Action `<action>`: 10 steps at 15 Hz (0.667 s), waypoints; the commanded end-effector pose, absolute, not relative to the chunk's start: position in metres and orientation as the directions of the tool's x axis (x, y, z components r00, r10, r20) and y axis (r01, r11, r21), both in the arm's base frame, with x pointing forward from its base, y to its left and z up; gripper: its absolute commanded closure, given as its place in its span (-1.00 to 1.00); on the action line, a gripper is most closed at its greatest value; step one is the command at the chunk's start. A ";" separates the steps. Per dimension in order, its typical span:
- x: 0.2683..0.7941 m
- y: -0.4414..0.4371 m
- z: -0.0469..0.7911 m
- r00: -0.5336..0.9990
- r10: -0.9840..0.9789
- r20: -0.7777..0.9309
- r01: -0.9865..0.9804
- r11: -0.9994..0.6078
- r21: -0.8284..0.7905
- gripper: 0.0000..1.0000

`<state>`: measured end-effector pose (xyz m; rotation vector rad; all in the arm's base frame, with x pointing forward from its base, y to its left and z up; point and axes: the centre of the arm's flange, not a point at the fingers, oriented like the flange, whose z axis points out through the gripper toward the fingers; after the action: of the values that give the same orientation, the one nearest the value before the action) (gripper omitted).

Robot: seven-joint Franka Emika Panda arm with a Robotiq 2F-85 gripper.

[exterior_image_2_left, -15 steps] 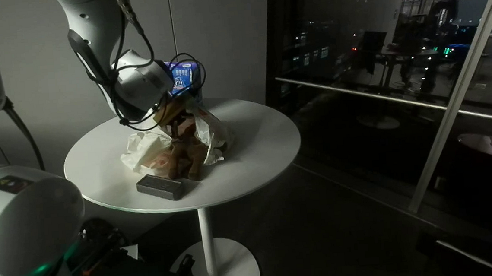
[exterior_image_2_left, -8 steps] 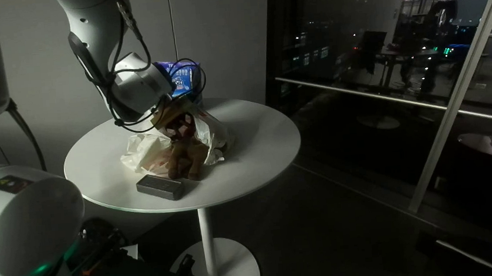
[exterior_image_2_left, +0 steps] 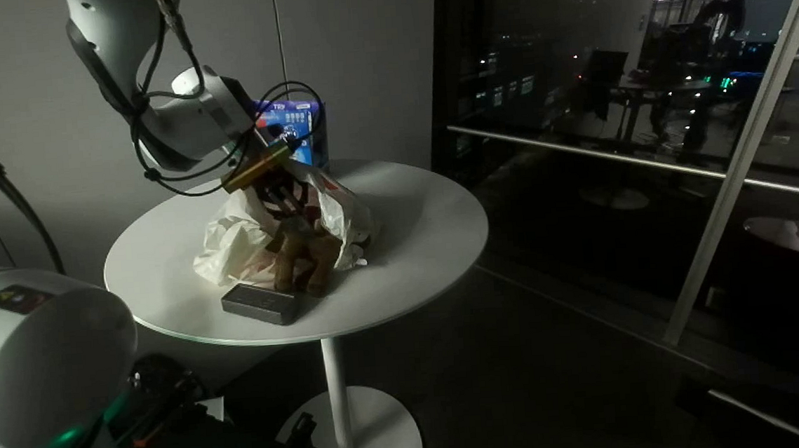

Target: Empty the plastic

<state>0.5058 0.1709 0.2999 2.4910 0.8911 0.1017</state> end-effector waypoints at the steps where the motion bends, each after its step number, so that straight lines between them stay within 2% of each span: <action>1: 0.490 0.167 0.341 0.853 0.504 -0.133 0.501 -0.723 0.475 0.78; 7: 0.474 0.152 0.389 0.921 0.383 -0.069 0.360 -0.772 0.523 0.81; 10: 0.466 0.139 0.411 0.923 0.326 -0.205 0.385 -0.799 0.461 0.79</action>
<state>0.4790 0.1492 0.3801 2.5408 0.5530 -0.0095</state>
